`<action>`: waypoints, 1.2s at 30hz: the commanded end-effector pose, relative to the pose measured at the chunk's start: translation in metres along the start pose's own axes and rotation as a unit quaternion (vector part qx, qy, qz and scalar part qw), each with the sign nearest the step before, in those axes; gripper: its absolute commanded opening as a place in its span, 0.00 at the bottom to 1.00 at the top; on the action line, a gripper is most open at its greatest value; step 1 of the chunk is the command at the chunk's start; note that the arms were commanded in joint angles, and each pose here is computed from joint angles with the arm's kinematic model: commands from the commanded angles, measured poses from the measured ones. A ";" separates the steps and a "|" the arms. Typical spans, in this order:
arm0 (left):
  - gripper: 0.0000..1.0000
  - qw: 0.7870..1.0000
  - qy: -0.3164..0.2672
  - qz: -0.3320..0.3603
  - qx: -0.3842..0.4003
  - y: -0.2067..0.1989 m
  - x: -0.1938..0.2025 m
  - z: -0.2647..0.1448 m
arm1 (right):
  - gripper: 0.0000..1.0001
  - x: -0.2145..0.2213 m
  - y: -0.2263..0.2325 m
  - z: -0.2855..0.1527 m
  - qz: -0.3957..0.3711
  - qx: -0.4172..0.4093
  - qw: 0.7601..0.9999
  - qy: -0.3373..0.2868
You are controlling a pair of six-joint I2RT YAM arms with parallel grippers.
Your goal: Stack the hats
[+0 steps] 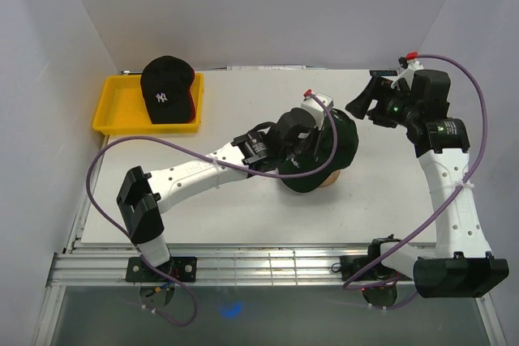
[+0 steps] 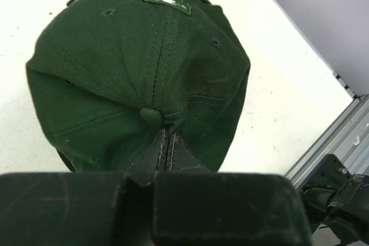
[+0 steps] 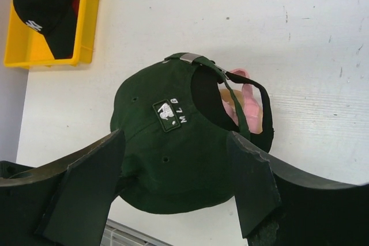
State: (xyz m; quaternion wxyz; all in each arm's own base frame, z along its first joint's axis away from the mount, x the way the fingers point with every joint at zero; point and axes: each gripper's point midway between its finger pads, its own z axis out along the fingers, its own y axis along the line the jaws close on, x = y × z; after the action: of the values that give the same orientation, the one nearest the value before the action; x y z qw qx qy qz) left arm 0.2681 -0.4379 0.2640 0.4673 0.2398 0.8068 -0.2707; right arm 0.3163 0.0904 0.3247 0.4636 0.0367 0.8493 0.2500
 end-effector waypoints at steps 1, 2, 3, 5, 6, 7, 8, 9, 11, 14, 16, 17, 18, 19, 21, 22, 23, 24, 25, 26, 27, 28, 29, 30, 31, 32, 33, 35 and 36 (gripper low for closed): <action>0.00 0.999 0.021 0.027 0.011 -0.003 0.019 0.007 | 0.76 -0.003 -0.008 0.010 -0.020 0.010 1.000 -0.007; 0.00 0.999 0.026 0.031 0.009 -0.002 0.023 0.010 | 0.76 -0.001 -0.011 0.012 -0.021 0.014 1.000 -0.005; 0.00 0.999 0.029 0.033 0.009 -0.002 0.025 0.011 | 0.76 0.000 -0.013 0.014 -0.022 0.017 1.000 -0.002; 0.00 0.999 0.038 0.039 0.006 0.000 0.033 0.015 | 0.76 0.005 -0.021 0.020 -0.020 0.029 0.999 0.008; 0.00 0.998 0.042 0.040 0.004 0.001 0.036 0.016 | 0.75 0.007 -0.023 0.022 -0.019 0.031 0.999 0.011; 0.00 0.998 0.043 0.042 0.001 0.003 0.038 0.016 | 0.75 0.010 -0.026 0.025 -0.018 0.037 0.999 0.017; 0.00 0.998 0.046 0.043 -0.001 0.004 0.041 0.017 | 0.73 0.013 -0.030 0.028 -0.017 0.040 0.999 0.022; 0.00 0.998 0.046 0.043 -0.004 0.005 0.042 0.017 | 0.73 0.015 -0.032 0.030 -0.016 0.043 0.999 0.025; 0.00 0.998 0.046 0.043 -0.009 0.008 0.042 0.017 | 0.71 0.019 -0.038 0.034 -0.016 0.053 0.998 0.030; 0.00 0.998 0.043 0.043 -0.020 0.011 0.039 0.016 | 0.68 0.025 -0.044 0.039 -0.015 0.061 0.997 0.040; 0.00 0.998 0.043 0.041 -0.021 0.010 0.037 0.015 | 0.66 0.030 -0.048 0.043 -0.013 0.065 0.997 0.049; 0.00 0.998 0.043 0.040 -0.022 0.010 0.037 0.015 | 0.65 0.032 -0.049 0.044 -0.013 0.065 0.996 0.053; 0.00 0.998 0.044 0.039 -0.025 0.012 0.038 0.015 | 0.64 0.035 -0.051 0.046 -0.011 0.067 0.996 0.057; 0.00 0.998 0.044 0.038 -0.030 0.013 0.037 0.015 | 0.64 0.037 -0.052 0.046 -0.012 0.067 0.996 0.058; 0.00 0.998 0.048 0.039 -0.033 0.014 0.040 0.016 | 0.63 0.040 -0.054 0.048 -0.012 0.068 0.996 0.060; 0.00 0.998 0.048 0.039 -0.033 0.014 0.040 0.015 | 0.63 0.040 -0.056 0.048 -0.013 0.072 0.995 0.061; 0.00 0.998 0.049 0.037 -0.033 0.014 0.040 0.015 | 0.63 0.041 -0.058 0.050 -0.014 0.075 0.995 0.062; 0.00 0.998 0.048 0.035 -0.032 0.014 0.039 0.015 | 0.62 0.042 -0.061 0.052 -0.012 0.078 0.995 0.067; 0.00 0.998 0.048 0.033 -0.030 0.013 0.040 0.014 | 0.61 0.043 -0.062 0.053 -0.012 0.079 0.994 0.068; 0.00 0.998 0.048 0.031 -0.030 0.013 0.039 0.014 | 0.61 0.043 -0.064 0.054 -0.012 0.081 0.994 0.069; 0.00 0.998 0.048 0.030 -0.030 0.013 0.039 0.014 | 0.61 0.043 -0.066 0.056 -0.010 0.085 0.994 0.072; 0.00 0.998 0.047 0.029 -0.029 0.012 0.039 0.014 | 0.60 0.042 -0.067 0.058 -0.011 0.087 0.994 0.070; 0.00 0.998 0.047 0.029 -0.029 0.012 0.038 0.013 | 0.60 0.042 -0.068 0.059 -0.012 0.088 0.993 0.072; 0.00 0.998 0.048 0.027 -0.027 0.011 0.038 0.014 | 0.60 0.042 -0.071 0.062 -0.012 0.092 0.993 0.076; 0.00 0.998 0.048 0.027 -0.027 0.011 0.038 0.014 | 0.59 0.043 -0.072 0.063 -0.012 0.093 0.993 0.078; 0.00 0.998 0.047 0.027 -0.026 0.011 0.038 0.014 | 0.58 0.044 -0.074 0.064 -0.011 0.095 0.992 0.079; 0.00 0.998 0.047 0.025 -0.026 0.011 0.038 0.014 | 0.58 0.045 -0.077 0.066 -0.010 0.097 0.992 0.082; 0.00 0.998 0.048 0.025 -0.026 0.010 0.038 0.015 | 0.57 0.046 -0.078 0.067 -0.010 0.098 0.992 0.083; 0.00 0.998 0.050 0.024 -0.026 0.010 0.039 0.015 | 0.57 0.046 -0.079 0.068 -0.009 0.099 0.992 0.082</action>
State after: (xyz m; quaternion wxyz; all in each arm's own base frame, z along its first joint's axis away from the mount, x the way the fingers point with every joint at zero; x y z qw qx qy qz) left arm 0.2681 -0.4450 0.2403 0.4629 0.2553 0.8101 -0.2535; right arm 0.3533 0.0701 0.2317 0.3923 0.0552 0.8991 0.1860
